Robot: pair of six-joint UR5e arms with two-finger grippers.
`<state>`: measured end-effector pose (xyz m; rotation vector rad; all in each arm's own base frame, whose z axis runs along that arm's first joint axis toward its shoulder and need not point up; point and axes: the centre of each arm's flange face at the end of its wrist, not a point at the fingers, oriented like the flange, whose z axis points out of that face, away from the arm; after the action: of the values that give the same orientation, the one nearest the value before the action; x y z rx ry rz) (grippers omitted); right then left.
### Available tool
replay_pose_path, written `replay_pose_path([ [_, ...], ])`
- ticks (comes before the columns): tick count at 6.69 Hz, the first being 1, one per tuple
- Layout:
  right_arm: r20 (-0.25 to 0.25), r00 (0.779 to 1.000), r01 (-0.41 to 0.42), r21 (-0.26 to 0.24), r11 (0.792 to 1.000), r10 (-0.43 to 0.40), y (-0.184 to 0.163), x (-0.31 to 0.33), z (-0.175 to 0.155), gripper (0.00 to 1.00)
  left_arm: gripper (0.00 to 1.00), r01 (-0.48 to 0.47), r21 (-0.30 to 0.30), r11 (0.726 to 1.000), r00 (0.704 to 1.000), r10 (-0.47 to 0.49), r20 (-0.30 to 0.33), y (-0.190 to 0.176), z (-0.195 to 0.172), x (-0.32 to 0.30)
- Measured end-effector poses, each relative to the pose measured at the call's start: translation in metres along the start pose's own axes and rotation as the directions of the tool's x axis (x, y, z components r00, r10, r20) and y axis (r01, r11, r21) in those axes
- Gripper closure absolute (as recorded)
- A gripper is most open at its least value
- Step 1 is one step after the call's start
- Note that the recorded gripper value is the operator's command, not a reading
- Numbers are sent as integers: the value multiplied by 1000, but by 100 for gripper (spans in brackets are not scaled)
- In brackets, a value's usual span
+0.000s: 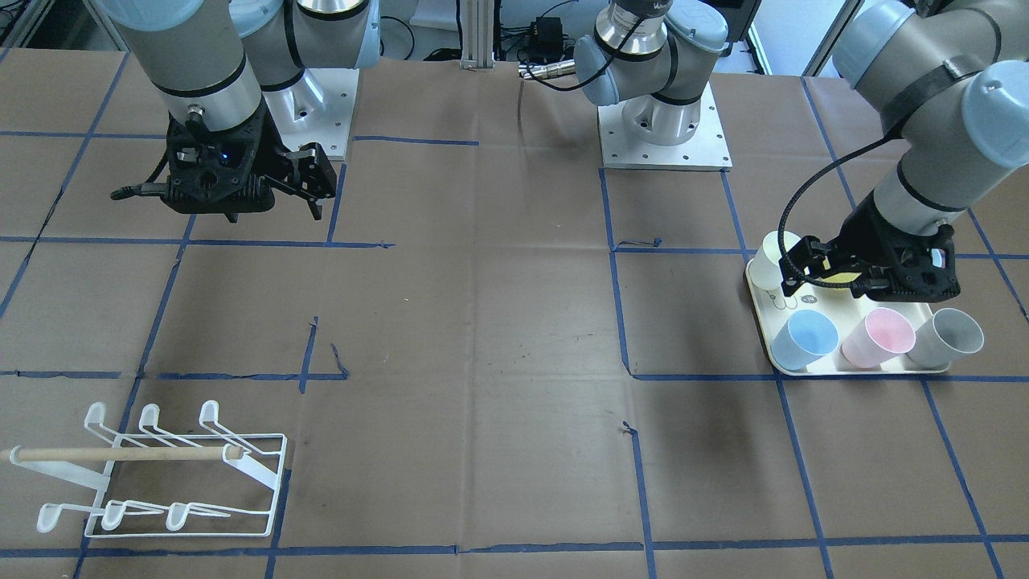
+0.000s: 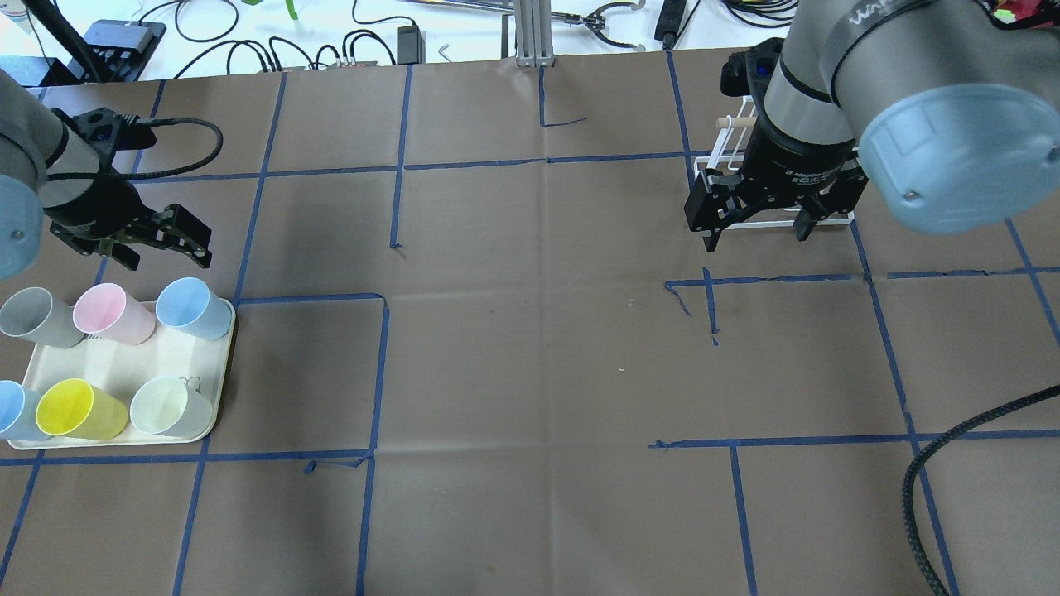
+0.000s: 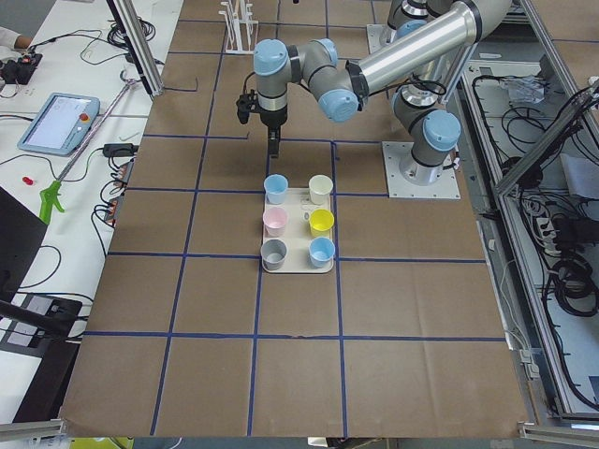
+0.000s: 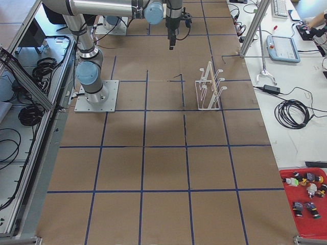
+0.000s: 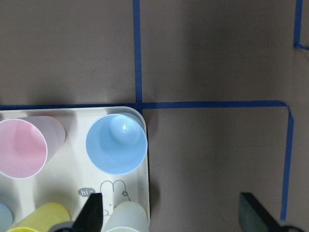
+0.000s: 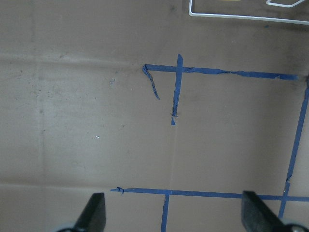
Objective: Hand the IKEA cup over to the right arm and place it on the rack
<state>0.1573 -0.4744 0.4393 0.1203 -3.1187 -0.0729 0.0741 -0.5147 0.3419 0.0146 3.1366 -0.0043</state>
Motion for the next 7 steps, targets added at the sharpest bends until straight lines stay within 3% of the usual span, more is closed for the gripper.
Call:
replay_pose_path([
  [4,1,1000,0,-3,1000,0,0,0,2,0,1,30,-20,999,1000,-30,-9,13,76,-18],
  [7,1,1000,-1,-5,1000,1,-1,0,2,0,4,38,-36,999,999,-38,-16,15,105,-22],
])
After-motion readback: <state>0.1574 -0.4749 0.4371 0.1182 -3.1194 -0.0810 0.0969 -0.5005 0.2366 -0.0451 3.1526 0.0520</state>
